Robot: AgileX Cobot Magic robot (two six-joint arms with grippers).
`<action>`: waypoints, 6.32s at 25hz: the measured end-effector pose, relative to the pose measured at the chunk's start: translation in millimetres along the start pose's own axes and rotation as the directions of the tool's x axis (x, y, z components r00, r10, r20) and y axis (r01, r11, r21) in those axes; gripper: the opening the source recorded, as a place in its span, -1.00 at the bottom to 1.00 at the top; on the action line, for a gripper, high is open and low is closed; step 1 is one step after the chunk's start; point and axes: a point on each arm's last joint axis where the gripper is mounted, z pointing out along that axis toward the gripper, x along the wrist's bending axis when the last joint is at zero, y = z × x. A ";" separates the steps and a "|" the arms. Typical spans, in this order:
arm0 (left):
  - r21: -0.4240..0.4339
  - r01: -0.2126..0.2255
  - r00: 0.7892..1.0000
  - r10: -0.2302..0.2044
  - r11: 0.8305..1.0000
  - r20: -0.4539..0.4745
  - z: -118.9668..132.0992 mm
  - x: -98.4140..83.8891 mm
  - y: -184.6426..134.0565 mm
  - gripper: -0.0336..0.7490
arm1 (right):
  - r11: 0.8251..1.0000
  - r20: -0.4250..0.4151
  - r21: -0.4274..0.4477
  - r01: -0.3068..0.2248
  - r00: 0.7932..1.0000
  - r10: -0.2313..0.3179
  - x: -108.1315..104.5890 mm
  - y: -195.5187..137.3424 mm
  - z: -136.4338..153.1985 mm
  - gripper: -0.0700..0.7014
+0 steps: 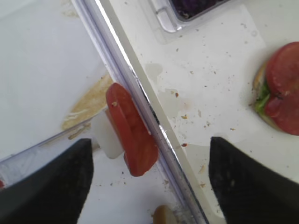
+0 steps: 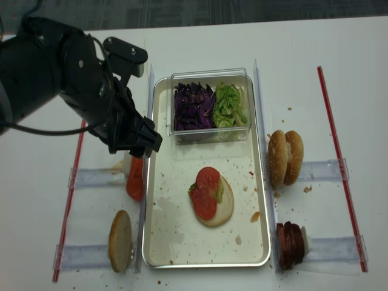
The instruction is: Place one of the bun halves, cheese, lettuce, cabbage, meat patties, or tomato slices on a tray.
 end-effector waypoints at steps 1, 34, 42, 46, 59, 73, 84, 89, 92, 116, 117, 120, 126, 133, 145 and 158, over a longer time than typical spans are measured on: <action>0.000 0.007 1.000 -0.007 1.000 -0.001 0.0 0.1 0.0 0.39 | 1.000 0.000 0.000 0.000 1.000 0.000 0.0 0.0 0.0 0.71; 0.146 0.413 0.904 -0.386 0.899 -0.183 -6.1 103.4 -97.7 0.39 | 1.000 0.000 0.000 0.002 1.000 -0.002 0.0 0.0 0.0 0.71; 0.152 0.420 0.902 -0.392 0.895 -0.184 -8.5 80.0 -153.0 0.39 | 1.000 0.000 0.000 0.002 1.000 -0.002 0.0 0.0 0.0 0.71; 0.155 0.421 0.901 -0.393 0.894 -0.184 -7.0 71.9 -173.1 0.39 | 1.000 0.000 0.000 0.002 1.000 -0.002 0.0 0.0 0.0 0.71; -0.050 0.419 0.894 -0.421 0.907 -0.156 -48.5 53.5 -195.9 0.39 | 1.000 0.000 0.002 0.002 1.000 -0.002 0.0 -0.2 0.0 0.71; -0.283 0.373 0.894 -0.424 0.884 -0.145 -80.9 31.6 -236.4 0.39 | 1.000 0.000 0.002 0.002 1.000 -0.002 0.0 -0.2 0.0 0.71; -0.588 0.274 0.897 -0.422 0.761 -0.129 -103.7 10.3 -278.9 0.39 | 1.000 0.000 0.002 0.002 1.000 -0.002 0.0 -0.2 0.0 0.71; -0.658 0.243 0.898 -0.421 0.713 -0.125 -106.7 4.5 -291.6 0.39 | 1.000 0.000 0.002 0.002 1.000 -0.002 0.0 -0.2 0.0 0.71; -0.659 0.242 0.898 -0.421 0.712 -0.124 -106.7 4.4 -291.9 0.39 | 1.000 0.000 0.002 0.002 1.000 -0.002 0.0 -0.2 0.0 0.71; -0.658 0.244 0.899 -0.421 0.713 -0.123 -106.5 4.2 -292.0 0.38 | 1.000 0.000 0.002 0.002 1.000 -0.002 0.0 -0.2 0.0 0.71; -0.658 0.244 0.899 -0.421 0.713 -0.123 -106.5 4.2 -292.0 0.38 | 1.000 0.000 0.002 0.002 1.000 -0.002 0.0 -0.2 0.0 0.71; -0.658 0.244 0.899 -0.421 0.713 -0.123 -106.5 4.2 -292.0 0.38 | 1.000 0.000 0.002 0.000 1.000 0.000 0.0 -0.2 0.0 0.71; -0.658 0.244 0.899 -0.421 0.713 -0.122 -106.5 4.1 -292.0 0.38 | 1.000 0.000 0.002 0.000 1.000 0.000 0.0 -0.2 0.0 0.71; -0.658 0.244 0.899 -0.421 0.713 -0.122 -106.5 4.1 -292.0 0.38 | 1.000 0.000 0.000 0.000 1.000 0.000 0.0 0.0 0.0 0.71; -0.658 0.244 0.899 -0.421 0.713 -0.122 -106.5 4.1 -292.0 0.38 | 1.000 0.000 0.000 0.000 1.000 0.000 0.0 0.0 0.0 0.71; -0.658 0.244 0.899 -0.421 0.713 -0.122 -106.5 4.1 -292.0 0.38 | 1.000 0.000 0.000 0.000 1.000 0.000 0.0 0.0 0.0 0.71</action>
